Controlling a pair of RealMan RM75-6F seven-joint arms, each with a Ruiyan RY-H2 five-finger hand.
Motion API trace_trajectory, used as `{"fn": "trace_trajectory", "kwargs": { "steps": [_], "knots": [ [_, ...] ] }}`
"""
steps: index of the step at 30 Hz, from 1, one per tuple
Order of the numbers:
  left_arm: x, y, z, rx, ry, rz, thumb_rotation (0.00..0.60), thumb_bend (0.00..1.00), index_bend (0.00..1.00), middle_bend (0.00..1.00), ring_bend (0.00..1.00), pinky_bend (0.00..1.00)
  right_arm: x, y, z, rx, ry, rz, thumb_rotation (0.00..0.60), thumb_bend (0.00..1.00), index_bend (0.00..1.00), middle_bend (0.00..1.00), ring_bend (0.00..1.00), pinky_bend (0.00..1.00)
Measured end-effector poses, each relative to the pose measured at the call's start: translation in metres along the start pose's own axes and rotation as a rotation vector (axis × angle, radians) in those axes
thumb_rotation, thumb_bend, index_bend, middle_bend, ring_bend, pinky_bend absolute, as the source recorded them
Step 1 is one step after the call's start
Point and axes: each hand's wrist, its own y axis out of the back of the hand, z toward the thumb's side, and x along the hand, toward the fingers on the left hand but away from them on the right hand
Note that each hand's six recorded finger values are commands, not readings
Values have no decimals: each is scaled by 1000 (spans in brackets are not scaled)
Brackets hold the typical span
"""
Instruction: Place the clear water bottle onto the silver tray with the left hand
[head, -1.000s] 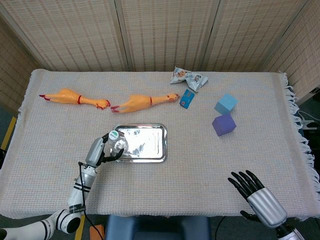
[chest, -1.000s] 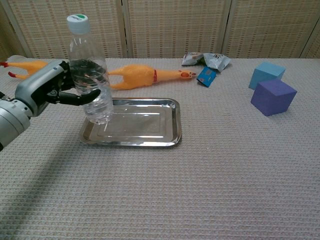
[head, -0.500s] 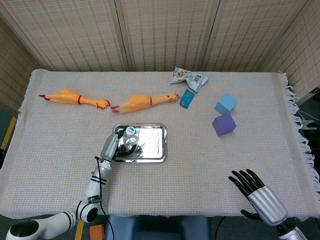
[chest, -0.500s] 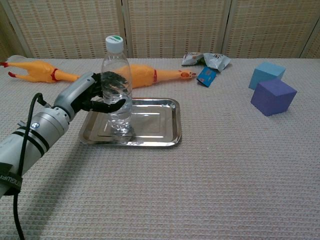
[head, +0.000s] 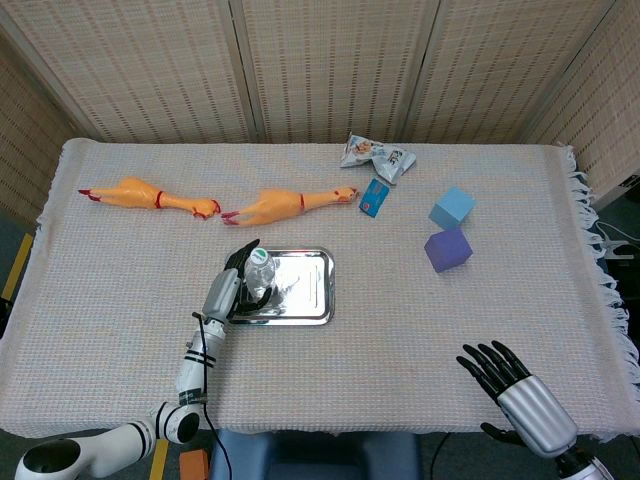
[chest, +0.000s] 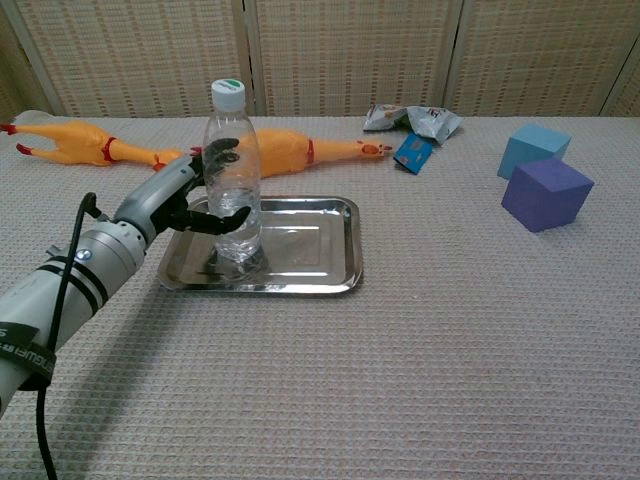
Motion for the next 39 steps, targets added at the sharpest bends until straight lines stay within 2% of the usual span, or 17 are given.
{"fn": "trace_trajectory", "kwargs": {
  "steps": [17, 26, 32, 33, 35, 39],
  "knots": [
    [-10, 21, 0, 27, -1, -17, 600, 344, 0, 0, 0, 0, 0, -2, 2, 13, -2, 5, 600, 8, 0, 0, 0, 0],
    [-35, 42, -21, 205, -13, -37, 600, 346, 0, 0, 0, 0, 2, 0, 1, 14, -10, -1, 600, 9, 0, 0, 0, 0],
    [-82, 84, -43, 379, -43, 39, 600, 345, 0, 0, 0, 0, 0, -1, -1, 17, -18, 8, 600, 8, 0, 0, 0, 0],
    [-100, 98, -51, 430, -45, 66, 600, 346, 0, 0, 0, 0, 0, -2, 0, 18, -19, 12, 600, 8, 0, 0, 0, 0],
    [-120, 111, -58, 485, -46, 94, 600, 348, 0, 0, 0, 0, 0, -2, 0, 19, -20, 12, 600, 8, 0, 0, 0, 0],
    [-188, 148, -75, 648, -18, 162, 600, 349, 0, 0, 0, 0, -1, -1, -2, 22, -37, 0, 600, 8, 0, 0, 0, 0]
  ]
}}
